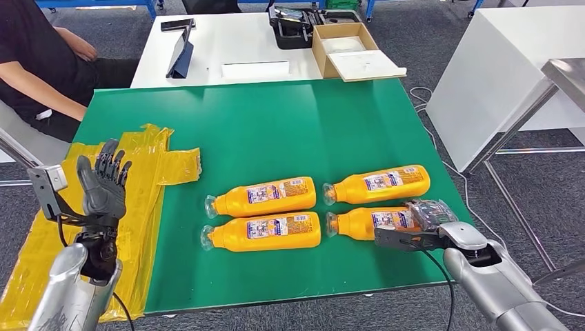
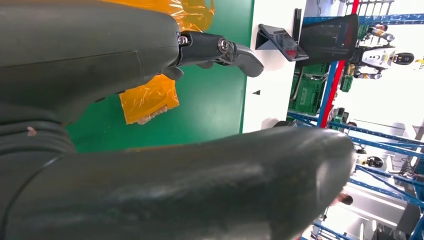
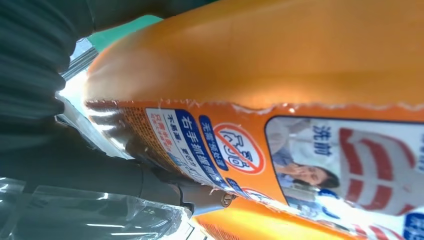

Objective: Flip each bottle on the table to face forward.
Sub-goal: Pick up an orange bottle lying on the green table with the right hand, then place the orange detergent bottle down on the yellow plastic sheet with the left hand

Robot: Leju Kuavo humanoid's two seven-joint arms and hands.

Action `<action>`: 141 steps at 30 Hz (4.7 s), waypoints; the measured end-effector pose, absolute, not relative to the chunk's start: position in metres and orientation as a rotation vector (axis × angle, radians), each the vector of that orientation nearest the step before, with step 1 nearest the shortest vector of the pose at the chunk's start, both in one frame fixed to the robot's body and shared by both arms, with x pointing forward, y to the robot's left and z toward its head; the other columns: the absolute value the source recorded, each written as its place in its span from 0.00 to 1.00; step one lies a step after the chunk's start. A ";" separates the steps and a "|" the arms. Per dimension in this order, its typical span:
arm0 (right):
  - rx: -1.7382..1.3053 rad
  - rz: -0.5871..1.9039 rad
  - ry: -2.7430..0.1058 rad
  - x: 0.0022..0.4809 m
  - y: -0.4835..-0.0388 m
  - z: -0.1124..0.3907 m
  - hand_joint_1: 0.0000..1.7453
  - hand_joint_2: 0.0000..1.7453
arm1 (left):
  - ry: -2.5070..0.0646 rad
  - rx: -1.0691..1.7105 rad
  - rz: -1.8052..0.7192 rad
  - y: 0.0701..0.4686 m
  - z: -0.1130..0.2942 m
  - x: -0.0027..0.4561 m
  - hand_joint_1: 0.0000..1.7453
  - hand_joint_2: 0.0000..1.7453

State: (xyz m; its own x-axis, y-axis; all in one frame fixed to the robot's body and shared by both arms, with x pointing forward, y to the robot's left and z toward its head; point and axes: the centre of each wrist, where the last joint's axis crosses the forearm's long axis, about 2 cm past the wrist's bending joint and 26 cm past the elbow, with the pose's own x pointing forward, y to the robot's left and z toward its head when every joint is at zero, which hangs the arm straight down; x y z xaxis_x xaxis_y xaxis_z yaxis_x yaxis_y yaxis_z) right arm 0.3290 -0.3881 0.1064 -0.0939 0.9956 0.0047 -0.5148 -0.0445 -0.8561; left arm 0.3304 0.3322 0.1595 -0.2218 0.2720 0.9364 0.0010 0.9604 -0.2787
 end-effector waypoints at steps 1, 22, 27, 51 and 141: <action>-0.768 1.498 -0.851 0.329 -0.388 0.107 1.00 1.00 | -1.781 -0.203 0.253 0.332 0.160 0.330 0.00 0.00; -0.699 1.423 -0.890 0.321 -0.394 0.106 1.00 1.00 | -1.770 -0.213 0.253 0.332 0.159 0.330 0.00 0.00; -0.490 1.286 -1.118 0.306 -0.390 0.138 1.00 1.00 | -1.761 -0.210 0.259 0.336 0.154 0.323 0.00 0.00; -0.488 0.967 -1.782 0.330 -0.386 0.291 1.00 1.00 | -1.805 -0.207 0.343 0.343 0.161 0.299 0.00 1.00; -0.287 0.807 -1.884 0.362 -0.103 0.272 1.00 1.00 | -1.764 -0.653 0.065 0.102 0.315 0.355 0.19 1.00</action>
State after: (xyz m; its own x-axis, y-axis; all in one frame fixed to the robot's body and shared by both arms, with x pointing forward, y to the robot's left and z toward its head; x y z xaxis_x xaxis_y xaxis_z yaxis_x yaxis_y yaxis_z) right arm 0.3624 -0.1031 0.2724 -0.4500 0.5289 0.7196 -0.1562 0.7467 -0.6466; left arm 0.3554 0.1025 0.3145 -0.1495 0.4579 0.8763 0.3918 0.8412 -0.3727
